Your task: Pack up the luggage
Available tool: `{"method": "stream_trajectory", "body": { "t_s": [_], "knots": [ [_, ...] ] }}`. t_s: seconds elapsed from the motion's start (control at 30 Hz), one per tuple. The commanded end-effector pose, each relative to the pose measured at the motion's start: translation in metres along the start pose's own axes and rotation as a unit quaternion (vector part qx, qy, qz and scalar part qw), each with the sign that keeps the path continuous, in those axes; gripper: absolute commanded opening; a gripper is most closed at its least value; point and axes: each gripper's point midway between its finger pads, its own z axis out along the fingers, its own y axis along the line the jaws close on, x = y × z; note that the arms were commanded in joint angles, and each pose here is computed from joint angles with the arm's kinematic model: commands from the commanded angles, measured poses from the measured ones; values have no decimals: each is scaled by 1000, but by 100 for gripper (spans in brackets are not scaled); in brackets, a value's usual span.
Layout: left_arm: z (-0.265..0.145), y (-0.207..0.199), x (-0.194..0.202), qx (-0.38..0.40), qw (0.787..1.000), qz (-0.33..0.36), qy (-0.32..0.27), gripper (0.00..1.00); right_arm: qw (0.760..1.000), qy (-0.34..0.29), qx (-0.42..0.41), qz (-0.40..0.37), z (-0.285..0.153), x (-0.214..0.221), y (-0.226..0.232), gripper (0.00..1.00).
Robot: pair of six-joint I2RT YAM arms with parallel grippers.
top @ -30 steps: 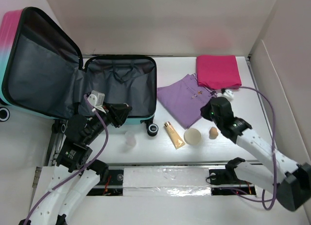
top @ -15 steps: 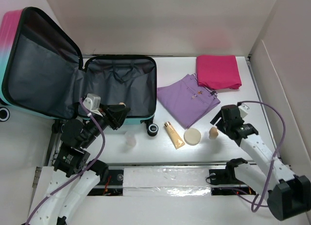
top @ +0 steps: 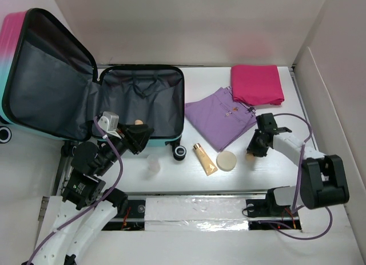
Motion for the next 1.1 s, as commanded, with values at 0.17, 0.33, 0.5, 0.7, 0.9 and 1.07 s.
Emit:
{"method": "stream_trajectory", "body": {
  "t_s": [0.17, 0.33, 0.5, 0.7, 0.9, 1.07],
  "knots": [
    [-5, -10, -26, 11, 999, 12, -36, 32, 998, -11, -54, -31, -18, -22, 30, 18],
    [-3, -10, -23, 13, 999, 11, -32, 32, 973, -69, -217, -29, -79, -51, 101, 20],
    [-2, -10, -23, 12, 999, 9, -32, 32, 914, -92, -388, -79, -143, -44, 218, 20],
    [2, 0, -20, -12, 999, 2, -30, 45, 815, -86, -558, -131, -226, -17, 392, 21],
    [8, 24, -14, -75, 997, -16, -22, 52, 783, -75, -592, -177, -227, -18, 450, 83],
    [20, 25, -6, -65, 998, -23, -5, 69, 784, -151, -579, -163, -213, -38, 378, 78]
  ]
}}
